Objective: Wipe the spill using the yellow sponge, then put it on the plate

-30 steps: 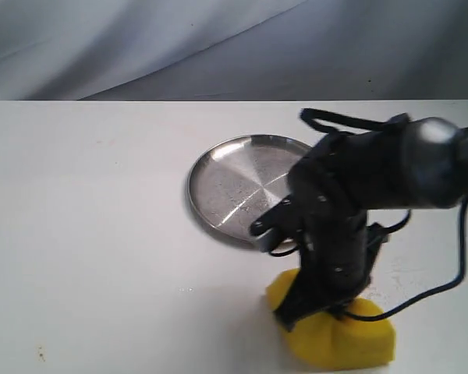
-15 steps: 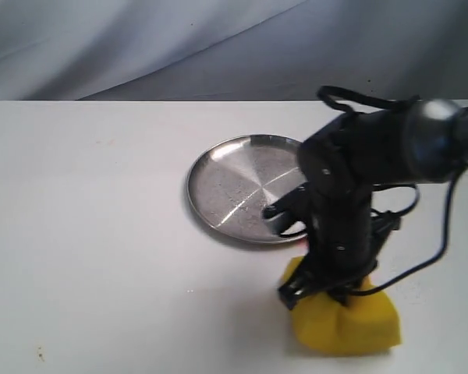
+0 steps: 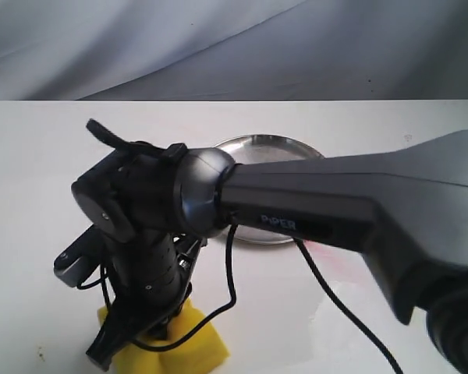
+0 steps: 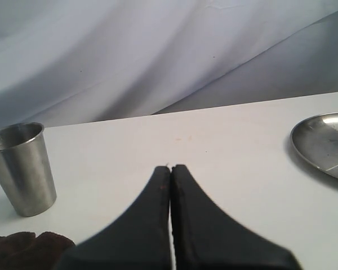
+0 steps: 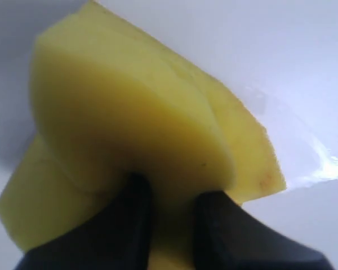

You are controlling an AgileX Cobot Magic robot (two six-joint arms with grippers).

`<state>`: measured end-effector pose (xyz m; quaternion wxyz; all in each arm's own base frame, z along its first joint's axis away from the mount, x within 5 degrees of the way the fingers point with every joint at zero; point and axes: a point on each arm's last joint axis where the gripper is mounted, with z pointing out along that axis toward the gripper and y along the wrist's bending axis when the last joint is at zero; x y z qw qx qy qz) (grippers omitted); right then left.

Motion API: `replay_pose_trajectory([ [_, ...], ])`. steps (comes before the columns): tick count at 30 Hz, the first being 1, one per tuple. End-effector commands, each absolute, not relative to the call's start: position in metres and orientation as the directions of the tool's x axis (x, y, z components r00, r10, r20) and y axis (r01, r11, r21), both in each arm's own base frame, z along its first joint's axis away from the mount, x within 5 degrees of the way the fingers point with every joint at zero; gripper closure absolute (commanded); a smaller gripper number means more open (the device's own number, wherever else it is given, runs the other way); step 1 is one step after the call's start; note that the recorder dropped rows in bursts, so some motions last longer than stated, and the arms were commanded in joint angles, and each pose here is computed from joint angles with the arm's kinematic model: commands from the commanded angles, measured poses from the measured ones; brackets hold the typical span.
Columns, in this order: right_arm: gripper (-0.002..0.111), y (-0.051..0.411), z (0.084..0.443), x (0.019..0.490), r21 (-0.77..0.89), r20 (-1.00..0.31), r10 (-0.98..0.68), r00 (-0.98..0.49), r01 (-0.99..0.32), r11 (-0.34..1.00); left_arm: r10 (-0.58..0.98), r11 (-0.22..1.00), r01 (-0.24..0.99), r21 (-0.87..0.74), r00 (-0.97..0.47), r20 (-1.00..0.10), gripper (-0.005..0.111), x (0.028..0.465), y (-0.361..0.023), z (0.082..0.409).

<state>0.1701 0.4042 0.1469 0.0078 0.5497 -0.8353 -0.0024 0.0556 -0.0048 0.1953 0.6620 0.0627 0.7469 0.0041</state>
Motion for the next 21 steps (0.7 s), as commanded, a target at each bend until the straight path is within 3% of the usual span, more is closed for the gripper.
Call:
replay_pose_trajectory([
  [1, 0.108, 0.384, 0.144, 0.169, -0.004, 0.074, -0.921, -0.383, -0.923, 0.384, 0.100, 0.992, 0.093, 0.090, -0.109, -0.989, 0.107, 0.056, -0.005, 0.195],
  [13, 0.108, 0.221, 0.136, 0.213, -0.187, 0.217, -0.753, -0.622, -0.783, 0.593, 0.100, 0.992, 0.093, 0.090, -0.109, -0.989, 0.107, 0.056, -0.005, 0.195],
  [19, 0.108, 0.159, 0.158, 0.237, -0.312, 0.183, -0.623, -0.760, -0.646, 0.696, 0.100, 0.992, 0.093, 0.090, -0.109, -0.989, 0.107, 0.056, -0.005, 0.195],
  [21, 0.108, 0.150, 0.180, 0.248, -0.333, 0.110, -0.598, -0.794, -0.596, 0.731, 0.100, 0.992, 0.093, 0.090, -0.109, -0.989, 0.107, 0.056, -0.005, 0.195],
])
